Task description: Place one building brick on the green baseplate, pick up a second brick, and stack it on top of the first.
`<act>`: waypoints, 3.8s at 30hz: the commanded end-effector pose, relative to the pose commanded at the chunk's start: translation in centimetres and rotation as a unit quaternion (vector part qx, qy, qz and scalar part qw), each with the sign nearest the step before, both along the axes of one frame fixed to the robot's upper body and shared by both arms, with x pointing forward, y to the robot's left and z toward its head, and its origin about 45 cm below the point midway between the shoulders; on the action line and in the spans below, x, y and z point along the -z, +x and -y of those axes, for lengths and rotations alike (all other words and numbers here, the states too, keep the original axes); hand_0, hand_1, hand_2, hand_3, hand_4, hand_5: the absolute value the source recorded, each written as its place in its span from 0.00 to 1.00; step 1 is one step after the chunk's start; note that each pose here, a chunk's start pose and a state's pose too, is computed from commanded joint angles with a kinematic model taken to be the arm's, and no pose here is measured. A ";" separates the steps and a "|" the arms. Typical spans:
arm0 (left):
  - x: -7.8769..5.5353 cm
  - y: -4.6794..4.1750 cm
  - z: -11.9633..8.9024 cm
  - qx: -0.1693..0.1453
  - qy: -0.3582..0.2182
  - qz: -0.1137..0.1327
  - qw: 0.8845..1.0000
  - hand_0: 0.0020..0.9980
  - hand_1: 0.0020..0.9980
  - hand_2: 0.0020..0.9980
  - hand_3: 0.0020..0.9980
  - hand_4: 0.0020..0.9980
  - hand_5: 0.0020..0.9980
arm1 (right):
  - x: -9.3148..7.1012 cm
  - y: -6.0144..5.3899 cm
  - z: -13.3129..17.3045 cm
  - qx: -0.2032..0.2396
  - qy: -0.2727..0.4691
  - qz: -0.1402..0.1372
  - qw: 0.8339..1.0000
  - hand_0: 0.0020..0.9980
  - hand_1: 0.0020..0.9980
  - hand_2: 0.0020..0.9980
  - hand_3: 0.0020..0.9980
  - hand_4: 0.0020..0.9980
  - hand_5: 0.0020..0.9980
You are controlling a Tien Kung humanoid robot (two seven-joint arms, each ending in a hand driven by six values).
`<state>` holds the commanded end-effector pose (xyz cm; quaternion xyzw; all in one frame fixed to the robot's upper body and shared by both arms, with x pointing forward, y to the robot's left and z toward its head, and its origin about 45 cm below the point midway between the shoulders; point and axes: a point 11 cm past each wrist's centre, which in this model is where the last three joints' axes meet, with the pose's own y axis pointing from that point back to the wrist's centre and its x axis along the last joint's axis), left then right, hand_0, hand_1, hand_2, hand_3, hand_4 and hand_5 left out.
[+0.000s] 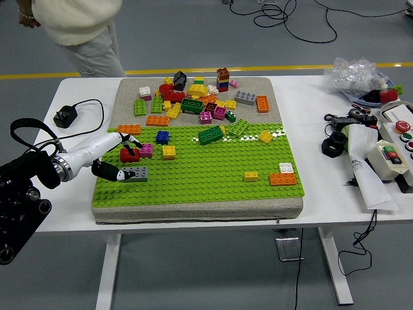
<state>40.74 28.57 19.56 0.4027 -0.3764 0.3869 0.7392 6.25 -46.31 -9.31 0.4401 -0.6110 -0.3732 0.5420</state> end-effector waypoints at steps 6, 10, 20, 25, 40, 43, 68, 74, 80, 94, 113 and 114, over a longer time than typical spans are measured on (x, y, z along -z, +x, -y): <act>1.2 0.40 0.5 0.007 0.008 -0.002 1.000 0.83 0.77 0.63 0.75 0.78 0.12 | 0.0 0.1 0.0 -0.001 0.000 0.001 1.000 0.76 0.69 0.74 0.70 0.95 0.68; 2.1 0.53 0.6 0.008 0.013 -0.007 1.000 0.83 0.78 0.64 0.75 0.79 0.12 | 0.0 0.1 -0.1 0.000 0.000 0.001 1.000 0.76 0.70 0.74 0.70 0.95 0.68; 3.2 0.97 0.3 0.008 0.032 -0.005 0.999 0.83 0.78 0.65 0.76 0.80 0.12 | 0.0 0.1 -0.1 -0.001 0.001 0.000 1.000 0.76 0.69 0.74 0.70 0.95 0.68; 3.6 1.08 -0.1 0.010 0.053 -0.003 0.999 0.83 0.78 0.64 0.74 0.78 0.11 | 0.1 0.1 -0.2 -0.001 0.001 0.000 1.000 0.76 0.70 0.74 0.70 0.95 0.68; 4.5 0.80 -0.6 0.012 0.080 0.003 0.997 0.82 0.74 0.54 0.62 0.66 0.00 | 0.1 0.1 -0.3 0.000 0.002 0.000 1.000 0.76 0.69 0.74 0.70 0.95 0.68; 4.4 0.82 -0.6 0.012 0.081 0.009 0.997 0.82 0.74 0.54 0.62 0.66 0.00 | 0.1 0.1 -0.3 0.000 0.002 0.001 1.000 0.76 0.69 0.74 0.70 0.95 0.68; 1.4 0.42 0.0 0.008 0.037 0.047 0.998 0.63 0.56 0.49 0.49 0.45 0.00 | -0.1 0.0 0.1 0.002 -0.001 0.001 1.000 0.76 0.69 0.74 0.70 0.95 0.68; 1.5 -0.32 1.5 0.009 0.009 0.043 0.999 0.63 0.57 0.49 0.50 0.46 0.00 | -0.2 0.0 0.4 0.001 -0.003 0.001 1.000 0.76 0.69 0.74 0.70 0.95 0.68; 2.3 -1.02 3.1 0.002 -0.023 0.035 0.999 0.64 0.57 0.49 0.50 0.47 0.00 | -0.2 -0.1 0.6 -0.001 -0.005 0.000 1.000 0.76 0.69 0.74 0.70 0.95 0.69; 4.8 -2.30 5.3 -0.008 -0.047 0.013 0.999 0.64 0.57 0.50 0.50 0.46 0.00 | -0.2 -0.2 0.7 -0.002 -0.005 -0.002 1.000 0.76 0.69 0.74 0.70 0.95 0.68; 6.4 -2.58 6.0 -0.009 -0.044 0.003 0.999 0.80 0.65 0.53 0.56 0.57 0.00 | -0.1 -0.2 0.4 0.001 -0.002 -0.001 1.000 0.76 0.69 0.74 0.70 0.95 0.68; 6.3 -2.57 6.0 -0.008 -0.044 0.003 0.999 0.80 0.65 0.53 0.56 0.57 0.00 | -0.1 -0.2 0.4 0.001 -0.002 -0.001 1.000 0.76 0.69 0.74 0.70 0.95 0.68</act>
